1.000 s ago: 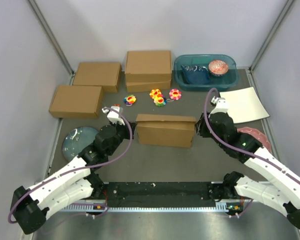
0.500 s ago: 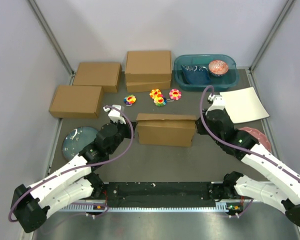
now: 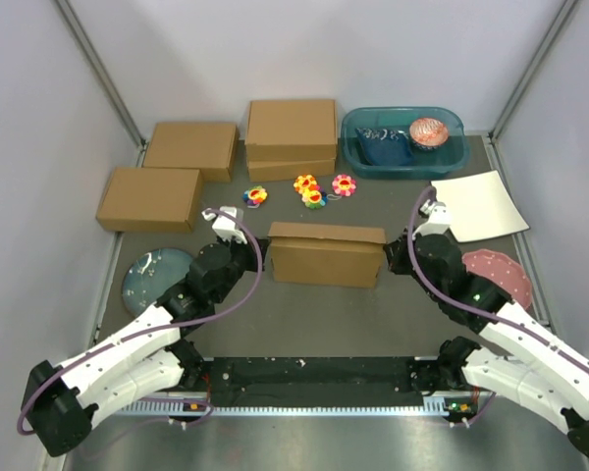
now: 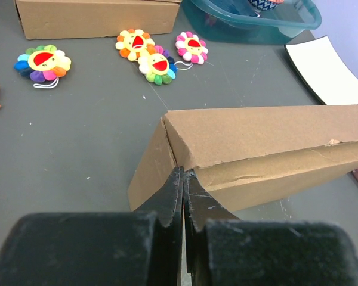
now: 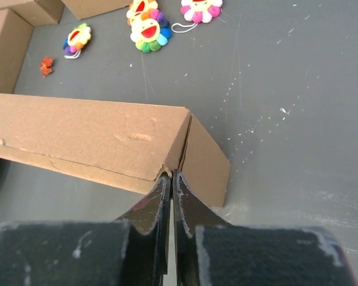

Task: Fold the paper box

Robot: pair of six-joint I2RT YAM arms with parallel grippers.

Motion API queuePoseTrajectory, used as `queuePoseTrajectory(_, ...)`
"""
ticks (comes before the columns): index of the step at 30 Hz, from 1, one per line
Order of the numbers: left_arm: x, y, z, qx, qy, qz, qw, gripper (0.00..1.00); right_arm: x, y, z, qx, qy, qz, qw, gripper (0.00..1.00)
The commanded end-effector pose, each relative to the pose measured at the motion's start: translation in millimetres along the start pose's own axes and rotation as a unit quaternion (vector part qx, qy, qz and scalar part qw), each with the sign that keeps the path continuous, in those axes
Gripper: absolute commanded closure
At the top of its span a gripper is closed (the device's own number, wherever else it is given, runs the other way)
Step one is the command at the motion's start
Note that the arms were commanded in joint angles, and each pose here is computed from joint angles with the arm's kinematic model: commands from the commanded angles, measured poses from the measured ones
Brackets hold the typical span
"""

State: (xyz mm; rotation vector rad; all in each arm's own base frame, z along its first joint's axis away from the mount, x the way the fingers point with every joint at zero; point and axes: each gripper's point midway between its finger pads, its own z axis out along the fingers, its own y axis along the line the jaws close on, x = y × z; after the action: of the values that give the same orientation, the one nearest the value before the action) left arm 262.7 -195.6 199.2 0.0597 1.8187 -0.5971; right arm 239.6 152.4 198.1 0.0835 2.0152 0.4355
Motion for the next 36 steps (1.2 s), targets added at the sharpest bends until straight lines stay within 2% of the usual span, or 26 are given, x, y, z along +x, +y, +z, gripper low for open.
queuePoseTrajectory(1, 62, 32, -6, -0.048, 0.089, 0.017, 0.995, 1.0, 49, -32, -4, 0.047, 0.066, -0.017, 0.997, 1.0)
queuePoseTrajectory(5, 62, 34, -6, -0.051, 0.088, 0.017, 0.995, 1.0, 42, -28, -10, 0.036, 0.06, -0.015, 0.997, 1.0)
queuePoseTrajectory(7, 56, 32, -7, -0.05, 0.082, 0.019, 0.995, 1.0, 18, -16, -18, 0.013, 0.033, -0.007, 0.999, 0.93)
queuePoseTrajectory(8, 54, 31, -6, -0.05, 0.08, 0.021, 0.995, 1.0, 10, -10, -21, -0.002, 0.027, -0.014, 1.0, 0.83)
queuePoseTrajectory(9, 53, 32, -6, -0.052, 0.08, 0.025, 0.995, 1.0, -6, 0, -26, -0.016, 0.014, -0.016, 1.0, 0.77)
queuePoseTrajectory(11, 52, 31, -5, -0.053, 0.081, 0.027, 0.995, 1.0, -20, 8, -30, -0.029, 0.005, -0.032, 0.999, 0.7)
queuePoseTrajectory(16, 54, 31, -4, -0.053, 0.087, 0.023, 0.995, 1.0, -65, 31, -46, -0.062, -0.037, -0.029, 0.997, 0.68)
queuePoseTrajectory(18, 53, 31, -4, -0.054, 0.085, 0.022, 0.995, 1.0, -81, 36, -48, -0.067, -0.062, -0.026, 0.995, 0.7)
queuePoseTrajectory(22, 54, 30, -5, -0.052, 0.087, 0.022, 0.995, 1.0, -82, 39, -35, -0.058, -0.062, -0.031, 0.996, 0.8)
queuePoseTrajectory(26, 54, 29, -5, -0.051, 0.088, 0.02, 0.995, 1.0, -53, 36, -13, -0.044, -0.024, -0.031, 0.998, 0.94)
queuePoseTrajectory(29, 52, 28, -5, -0.049, 0.087, 0.018, 0.995, 1.0, -28, 26, -4, -0.034, -0.002, -0.027, 0.999, 0.99)
queuePoseTrajectory(32, 52, 26, -6, -0.044, 0.092, 0.022, 0.995, 1.0, -5, 12, 2, -0.015, 0.018, -0.03, 0.999, 1.0)
queuePoseTrajectory(35, 46, 21, -11, -0.029, 0.097, 0.036, 0.994, 0.9, 15, -5, 6, 0.009, 0.031, -0.04, 0.999, 1.0)
queuePoseTrajectory(36, 39, 17, -12, -0.024, 0.092, 0.038, 0.995, 0.81, 21, -8, 7, 0.013, 0.037, -0.043, 0.998, 1.0)
